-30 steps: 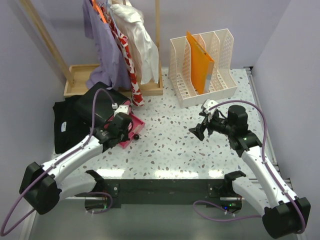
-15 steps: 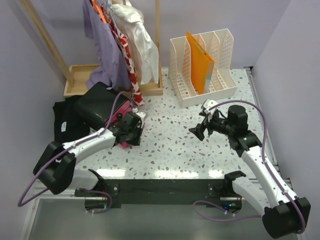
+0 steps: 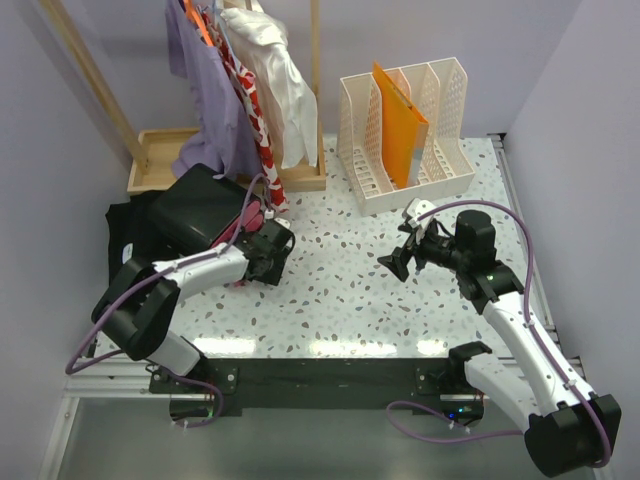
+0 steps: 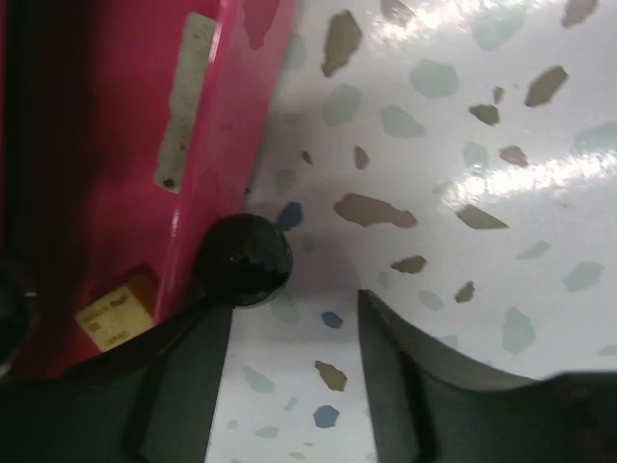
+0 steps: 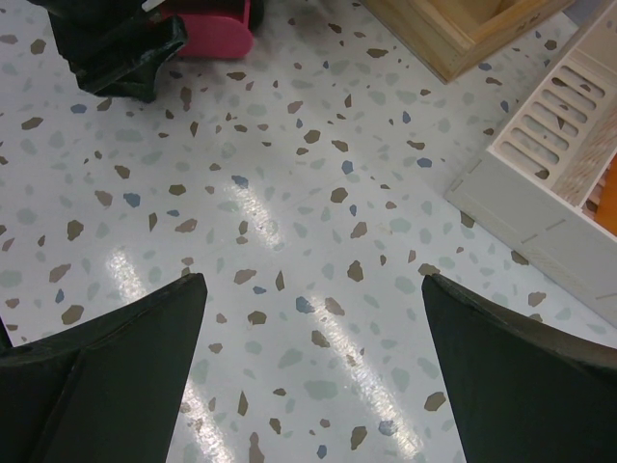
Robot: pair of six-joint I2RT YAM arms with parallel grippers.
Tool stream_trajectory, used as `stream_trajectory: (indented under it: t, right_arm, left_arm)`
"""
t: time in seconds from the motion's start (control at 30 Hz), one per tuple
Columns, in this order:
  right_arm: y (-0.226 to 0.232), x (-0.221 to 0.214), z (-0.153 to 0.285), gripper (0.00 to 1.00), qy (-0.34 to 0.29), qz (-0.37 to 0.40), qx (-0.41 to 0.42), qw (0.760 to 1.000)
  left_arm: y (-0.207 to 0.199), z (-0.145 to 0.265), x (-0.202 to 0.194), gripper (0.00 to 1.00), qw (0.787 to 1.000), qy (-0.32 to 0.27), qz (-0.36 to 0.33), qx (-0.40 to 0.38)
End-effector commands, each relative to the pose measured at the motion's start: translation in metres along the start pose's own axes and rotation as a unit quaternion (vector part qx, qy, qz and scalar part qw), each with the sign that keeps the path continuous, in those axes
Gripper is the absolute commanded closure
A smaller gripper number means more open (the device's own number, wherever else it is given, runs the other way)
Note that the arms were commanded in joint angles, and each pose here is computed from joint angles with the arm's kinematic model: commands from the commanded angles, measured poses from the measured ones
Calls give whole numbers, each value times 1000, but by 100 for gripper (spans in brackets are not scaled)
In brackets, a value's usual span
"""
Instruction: Organize the desk
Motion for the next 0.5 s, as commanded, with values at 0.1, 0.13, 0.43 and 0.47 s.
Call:
stream_trajectory:
  t: [0.1,0.13,0.43,0.47]
  right_arm:
    - [0,6,1,1,-13,16,4,1000]
    - [0,5,2,1,-13,15,4,1000]
    - [-1,7,3,1,-16,17,0,1000]
    - [-1,7,3,1,-16,17,0,1000]
  left_arm:
    - [32,1,21,25,996,-17,29,85]
    - [33,1,21,23,996,-16,28,88]
    - [41,6,29,12,994,-23,23,106]
    - [40,7,30,13,994,-24,18,102]
Point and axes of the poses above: each gripper's point midway between its finger pads, its own z axis back along the fingers, its own y axis along the line the jaws close on, x = y × z, the point moved 2 cm from there along z, back along the fingers, and after that the axes turned 6 degrees about -z, right-handed, at the moved point
